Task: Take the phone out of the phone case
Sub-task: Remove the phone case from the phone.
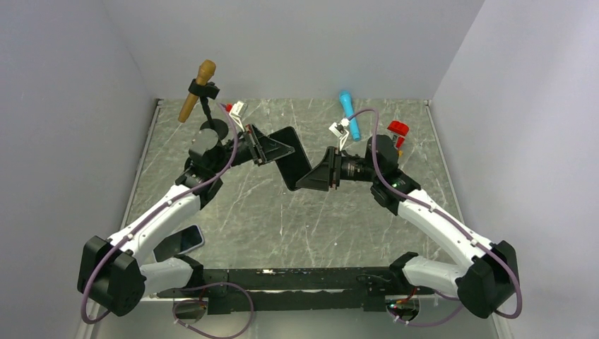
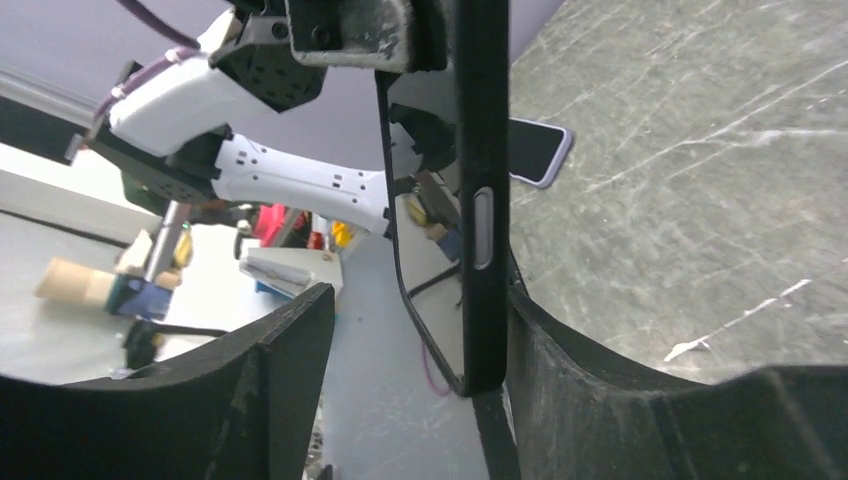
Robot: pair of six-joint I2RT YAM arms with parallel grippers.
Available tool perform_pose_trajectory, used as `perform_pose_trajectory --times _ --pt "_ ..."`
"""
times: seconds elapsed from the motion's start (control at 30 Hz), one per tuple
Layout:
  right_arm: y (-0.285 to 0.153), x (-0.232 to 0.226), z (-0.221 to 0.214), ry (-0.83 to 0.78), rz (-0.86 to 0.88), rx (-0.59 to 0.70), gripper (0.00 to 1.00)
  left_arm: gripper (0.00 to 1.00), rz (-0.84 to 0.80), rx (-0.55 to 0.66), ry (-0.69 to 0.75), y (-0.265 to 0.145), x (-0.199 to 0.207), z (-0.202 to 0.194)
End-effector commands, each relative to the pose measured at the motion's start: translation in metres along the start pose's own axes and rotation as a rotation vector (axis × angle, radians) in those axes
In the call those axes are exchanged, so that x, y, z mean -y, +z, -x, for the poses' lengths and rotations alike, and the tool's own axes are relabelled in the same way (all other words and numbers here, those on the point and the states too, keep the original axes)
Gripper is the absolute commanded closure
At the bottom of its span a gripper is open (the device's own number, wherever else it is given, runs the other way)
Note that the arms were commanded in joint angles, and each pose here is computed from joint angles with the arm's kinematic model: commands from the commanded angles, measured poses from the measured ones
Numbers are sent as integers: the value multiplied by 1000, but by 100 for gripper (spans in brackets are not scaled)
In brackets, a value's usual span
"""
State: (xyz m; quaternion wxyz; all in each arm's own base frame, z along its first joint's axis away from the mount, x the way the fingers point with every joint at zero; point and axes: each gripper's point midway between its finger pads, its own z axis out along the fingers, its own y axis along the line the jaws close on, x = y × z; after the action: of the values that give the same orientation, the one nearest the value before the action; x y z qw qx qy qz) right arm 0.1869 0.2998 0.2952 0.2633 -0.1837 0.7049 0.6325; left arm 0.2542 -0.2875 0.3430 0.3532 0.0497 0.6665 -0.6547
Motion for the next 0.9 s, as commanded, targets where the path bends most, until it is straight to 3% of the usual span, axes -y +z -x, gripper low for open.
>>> perform_pose_trajectory --times 0.0,0.23,0.4,0.67,0.77,0.87 --pt "-15 -13 0 -133 -21 -23 35 100 -99 -17 67 -4 36 11" --pt "-29 -36 -23 -195 128 -137 42 100 -170 -169 -88 -6 41 -12" --pt "-30 -44 -28 -182 205 -166 68 100 -195 -220 -132 -10 40 -21" --pt "-30 -53 -26 -206 272 -177 88 100 -218 -218 -197 -11 49 -18" --pt "-28 -49 -26 -226 263 -172 100 100 -198 -206 -263 -9 48 -16" --pt "-24 -43 -24 -331 220 -144 100 100 -159 -203 -388 -8 42 -17"
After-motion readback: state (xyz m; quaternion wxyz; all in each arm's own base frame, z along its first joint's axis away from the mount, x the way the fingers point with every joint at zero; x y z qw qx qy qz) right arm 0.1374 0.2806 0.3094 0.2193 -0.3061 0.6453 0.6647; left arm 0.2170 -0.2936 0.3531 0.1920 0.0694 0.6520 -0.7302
